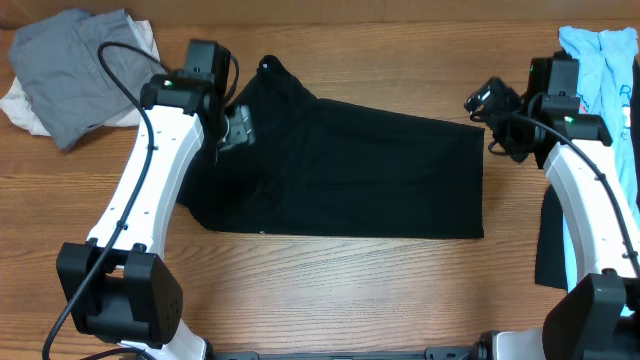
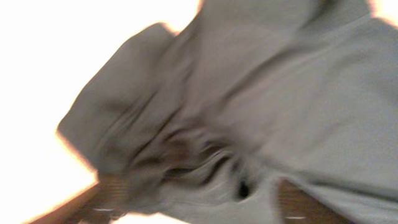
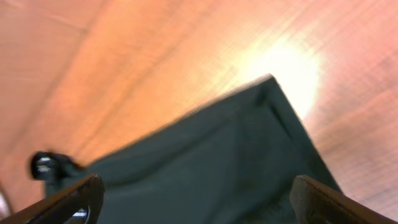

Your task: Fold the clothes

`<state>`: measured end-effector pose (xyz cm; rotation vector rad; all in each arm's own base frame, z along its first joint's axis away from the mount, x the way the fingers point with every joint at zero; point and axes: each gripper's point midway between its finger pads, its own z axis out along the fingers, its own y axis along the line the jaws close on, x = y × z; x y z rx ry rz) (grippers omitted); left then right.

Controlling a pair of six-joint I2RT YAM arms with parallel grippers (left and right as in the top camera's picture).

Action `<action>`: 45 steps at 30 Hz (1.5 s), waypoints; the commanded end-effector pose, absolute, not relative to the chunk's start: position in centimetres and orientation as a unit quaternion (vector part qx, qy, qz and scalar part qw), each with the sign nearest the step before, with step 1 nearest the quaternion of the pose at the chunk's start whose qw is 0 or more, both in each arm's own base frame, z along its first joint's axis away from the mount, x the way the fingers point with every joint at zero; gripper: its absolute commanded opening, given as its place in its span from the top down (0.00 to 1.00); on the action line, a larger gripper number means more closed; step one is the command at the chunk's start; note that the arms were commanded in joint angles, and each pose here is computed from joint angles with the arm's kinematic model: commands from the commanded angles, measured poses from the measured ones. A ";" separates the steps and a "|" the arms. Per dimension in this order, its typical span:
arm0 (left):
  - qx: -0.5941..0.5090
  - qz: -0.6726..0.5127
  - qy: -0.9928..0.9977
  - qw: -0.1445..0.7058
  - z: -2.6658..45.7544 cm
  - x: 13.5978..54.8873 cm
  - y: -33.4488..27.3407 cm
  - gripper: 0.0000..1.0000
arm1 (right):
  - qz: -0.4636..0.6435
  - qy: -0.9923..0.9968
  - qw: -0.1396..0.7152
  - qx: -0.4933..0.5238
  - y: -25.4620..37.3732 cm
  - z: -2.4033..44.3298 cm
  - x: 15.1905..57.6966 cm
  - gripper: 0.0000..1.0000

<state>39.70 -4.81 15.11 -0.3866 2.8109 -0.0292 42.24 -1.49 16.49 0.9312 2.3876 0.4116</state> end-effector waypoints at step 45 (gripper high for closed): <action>-0.077 -0.086 0.962 0.249 3.4 58.1 -16.4 0.00 | 0.093 0.926 0.266 0.251 -2.9 13.3 47.7 0.00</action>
